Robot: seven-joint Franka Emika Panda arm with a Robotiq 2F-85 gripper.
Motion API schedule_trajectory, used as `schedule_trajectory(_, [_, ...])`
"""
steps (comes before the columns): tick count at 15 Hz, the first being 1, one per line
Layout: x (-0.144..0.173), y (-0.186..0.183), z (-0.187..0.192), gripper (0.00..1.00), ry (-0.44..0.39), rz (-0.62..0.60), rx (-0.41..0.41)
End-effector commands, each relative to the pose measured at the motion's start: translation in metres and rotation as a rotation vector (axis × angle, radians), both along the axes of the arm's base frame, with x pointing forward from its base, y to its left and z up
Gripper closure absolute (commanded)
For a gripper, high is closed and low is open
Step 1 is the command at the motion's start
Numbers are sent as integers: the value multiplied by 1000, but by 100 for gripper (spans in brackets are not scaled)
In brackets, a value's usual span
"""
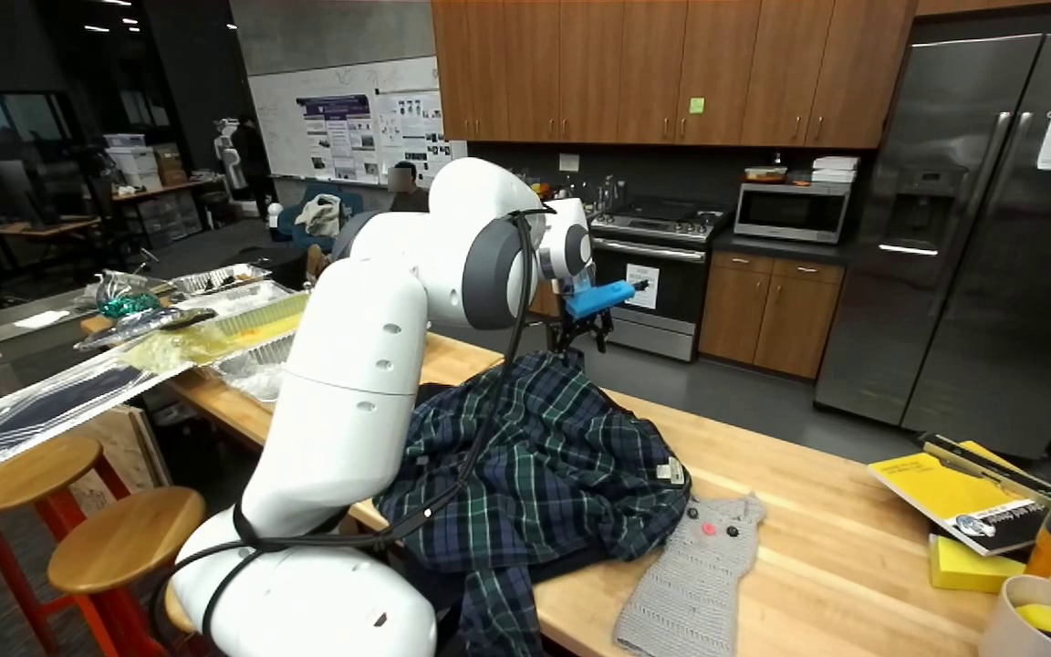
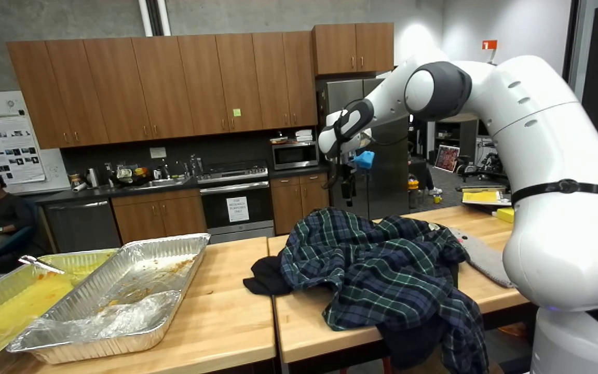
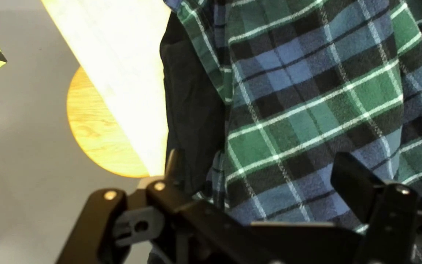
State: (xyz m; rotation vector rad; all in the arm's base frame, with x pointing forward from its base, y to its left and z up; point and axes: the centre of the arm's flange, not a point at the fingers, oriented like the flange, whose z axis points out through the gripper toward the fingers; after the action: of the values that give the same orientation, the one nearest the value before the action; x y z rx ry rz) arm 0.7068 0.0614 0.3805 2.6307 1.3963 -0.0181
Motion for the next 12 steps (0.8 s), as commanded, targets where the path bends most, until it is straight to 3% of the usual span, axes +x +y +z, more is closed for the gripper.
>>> schedule_trajectory(1, [26,9,-15,0,41,7,7])
schedule_trajectory(6, [30,31,-53,0,102,26,8])
schedule_trajectory(7, [30,36,-59,25,109,31,11])
schedule_trajectory(8, [29,40,-64,26,116,38,12])
schedule_trajectory(12, [21,50,-71,55,124,54,20])
